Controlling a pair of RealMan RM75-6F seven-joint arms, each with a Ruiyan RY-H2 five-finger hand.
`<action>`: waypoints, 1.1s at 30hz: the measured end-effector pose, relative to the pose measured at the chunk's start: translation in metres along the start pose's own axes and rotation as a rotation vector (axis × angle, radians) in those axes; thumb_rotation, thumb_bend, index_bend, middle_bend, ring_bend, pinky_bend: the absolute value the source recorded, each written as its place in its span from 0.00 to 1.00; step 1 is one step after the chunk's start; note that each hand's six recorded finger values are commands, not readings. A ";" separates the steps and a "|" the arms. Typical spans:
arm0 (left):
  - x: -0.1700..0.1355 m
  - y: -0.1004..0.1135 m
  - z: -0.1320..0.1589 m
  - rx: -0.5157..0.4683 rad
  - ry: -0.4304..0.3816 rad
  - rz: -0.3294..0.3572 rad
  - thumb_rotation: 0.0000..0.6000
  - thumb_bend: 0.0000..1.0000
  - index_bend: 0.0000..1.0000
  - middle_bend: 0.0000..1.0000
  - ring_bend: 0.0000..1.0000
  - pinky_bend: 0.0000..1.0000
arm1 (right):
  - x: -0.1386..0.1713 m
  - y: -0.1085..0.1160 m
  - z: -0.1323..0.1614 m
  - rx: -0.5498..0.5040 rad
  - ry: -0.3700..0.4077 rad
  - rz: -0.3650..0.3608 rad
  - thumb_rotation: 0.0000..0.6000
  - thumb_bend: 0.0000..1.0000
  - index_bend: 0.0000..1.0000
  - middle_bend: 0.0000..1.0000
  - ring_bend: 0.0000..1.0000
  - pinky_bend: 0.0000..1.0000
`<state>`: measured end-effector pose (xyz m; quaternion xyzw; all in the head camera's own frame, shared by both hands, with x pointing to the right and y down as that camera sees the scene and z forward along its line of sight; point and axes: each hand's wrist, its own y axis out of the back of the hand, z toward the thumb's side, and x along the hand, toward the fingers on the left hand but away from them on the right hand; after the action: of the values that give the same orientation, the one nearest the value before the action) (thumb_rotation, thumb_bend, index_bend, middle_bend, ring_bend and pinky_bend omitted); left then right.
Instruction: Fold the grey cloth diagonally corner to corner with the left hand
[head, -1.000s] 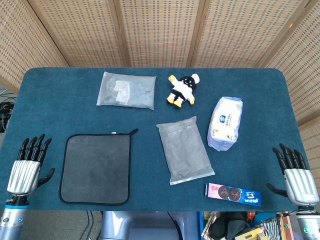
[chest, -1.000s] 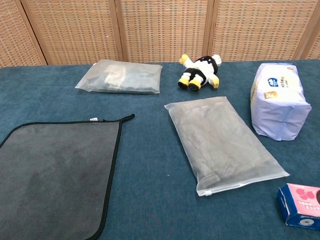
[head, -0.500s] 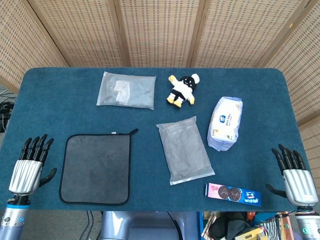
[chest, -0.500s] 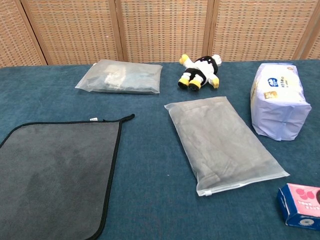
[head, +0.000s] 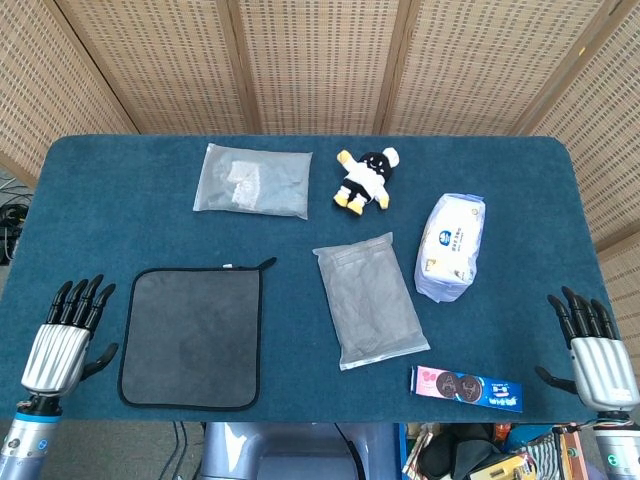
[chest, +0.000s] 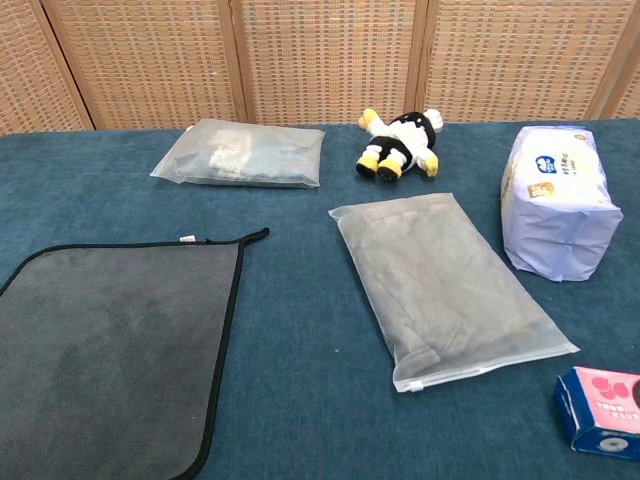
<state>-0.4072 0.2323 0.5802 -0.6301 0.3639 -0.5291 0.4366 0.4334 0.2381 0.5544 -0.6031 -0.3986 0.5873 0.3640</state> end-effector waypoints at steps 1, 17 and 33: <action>-0.001 0.000 0.000 -0.003 -0.006 -0.002 1.00 0.27 0.00 0.00 0.00 0.00 | 0.000 0.000 0.000 0.001 0.001 0.000 1.00 0.00 0.00 0.00 0.00 0.00; -0.032 0.000 -0.007 0.043 -0.197 -0.088 1.00 0.27 0.33 0.00 0.00 0.00 | 0.001 0.001 0.002 0.002 0.001 -0.007 1.00 0.00 0.00 0.00 0.00 0.00; -0.074 -0.041 -0.029 0.143 -0.213 -0.250 1.00 0.27 0.33 0.00 0.00 0.00 | 0.001 0.004 0.001 -0.010 -0.001 -0.018 1.00 0.00 0.00 0.00 0.00 0.00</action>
<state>-0.4484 0.3100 0.5939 -0.6904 0.1956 -0.5341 0.4471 0.4329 0.2378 0.5505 -0.6009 -0.4072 0.5823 0.3660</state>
